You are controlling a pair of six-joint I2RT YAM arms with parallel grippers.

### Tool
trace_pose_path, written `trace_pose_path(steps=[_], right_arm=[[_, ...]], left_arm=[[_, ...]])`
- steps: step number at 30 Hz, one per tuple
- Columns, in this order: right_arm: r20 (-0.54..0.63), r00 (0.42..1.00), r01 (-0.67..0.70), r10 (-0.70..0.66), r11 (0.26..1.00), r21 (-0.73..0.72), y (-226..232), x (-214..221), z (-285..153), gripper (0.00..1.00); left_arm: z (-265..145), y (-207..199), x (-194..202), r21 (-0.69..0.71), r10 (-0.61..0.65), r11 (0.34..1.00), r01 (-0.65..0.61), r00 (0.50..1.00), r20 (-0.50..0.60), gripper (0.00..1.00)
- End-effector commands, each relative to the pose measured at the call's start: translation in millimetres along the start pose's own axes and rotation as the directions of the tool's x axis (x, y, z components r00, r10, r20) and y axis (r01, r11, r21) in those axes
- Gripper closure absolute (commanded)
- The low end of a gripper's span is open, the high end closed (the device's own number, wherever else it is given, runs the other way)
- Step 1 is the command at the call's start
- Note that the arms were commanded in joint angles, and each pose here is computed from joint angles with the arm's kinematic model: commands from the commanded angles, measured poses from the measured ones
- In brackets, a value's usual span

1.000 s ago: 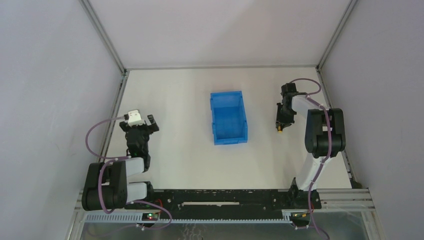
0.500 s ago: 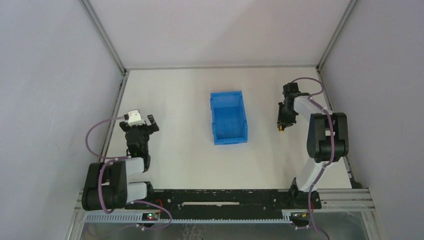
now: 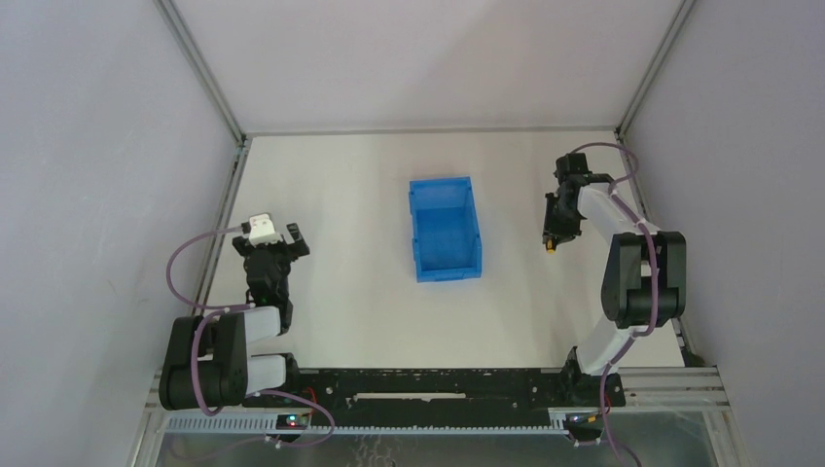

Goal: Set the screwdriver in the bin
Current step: Pick up the screwdriver from the center of the board, then place the screwdriver in the bin.

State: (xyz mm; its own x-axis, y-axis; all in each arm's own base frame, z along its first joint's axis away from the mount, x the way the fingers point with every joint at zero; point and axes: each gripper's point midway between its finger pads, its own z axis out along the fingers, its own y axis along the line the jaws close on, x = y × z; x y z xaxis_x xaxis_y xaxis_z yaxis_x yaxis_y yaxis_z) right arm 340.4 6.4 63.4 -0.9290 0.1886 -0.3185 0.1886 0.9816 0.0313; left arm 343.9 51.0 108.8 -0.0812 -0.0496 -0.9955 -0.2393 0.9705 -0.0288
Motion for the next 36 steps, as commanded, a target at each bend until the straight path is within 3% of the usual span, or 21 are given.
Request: trace_pose_path(steps=[1, 14, 27, 36], right_arm=[[0.083, 0.996, -0.017, 0.019, 0.999, -0.033, 4.0, -20.5, -35.4, 0.99], [0.162, 0.987, -0.012, 0.022, 0.998, -0.060, 7.5, -27.6, -75.2, 0.99], [0.262, 0.963, 0.112, -0.067, 0.981, -0.160, 67.4, -28.0, -122.5, 0.99], [0.330, 0.929, 0.241, -0.166, 0.949, -0.201, 136.3, -32.0, -153.3, 0.99]], left_arm=[[7.3, -2.3, -26.5, 0.000, 0.002, 1.000, -0.002, 0.997, 0.078, 0.00], [7.2, -2.3, -26.0, 0.000, 0.003, 1.000, -0.003, 0.997, 0.077, 0.00], [7.2, -2.1, -26.0, -0.001, 0.003, 1.000, -0.003, 0.997, 0.077, 0.00], [7.1, -2.3, -26.0, 0.000, 0.003, 1.000, -0.003, 0.997, 0.077, 0.00]])
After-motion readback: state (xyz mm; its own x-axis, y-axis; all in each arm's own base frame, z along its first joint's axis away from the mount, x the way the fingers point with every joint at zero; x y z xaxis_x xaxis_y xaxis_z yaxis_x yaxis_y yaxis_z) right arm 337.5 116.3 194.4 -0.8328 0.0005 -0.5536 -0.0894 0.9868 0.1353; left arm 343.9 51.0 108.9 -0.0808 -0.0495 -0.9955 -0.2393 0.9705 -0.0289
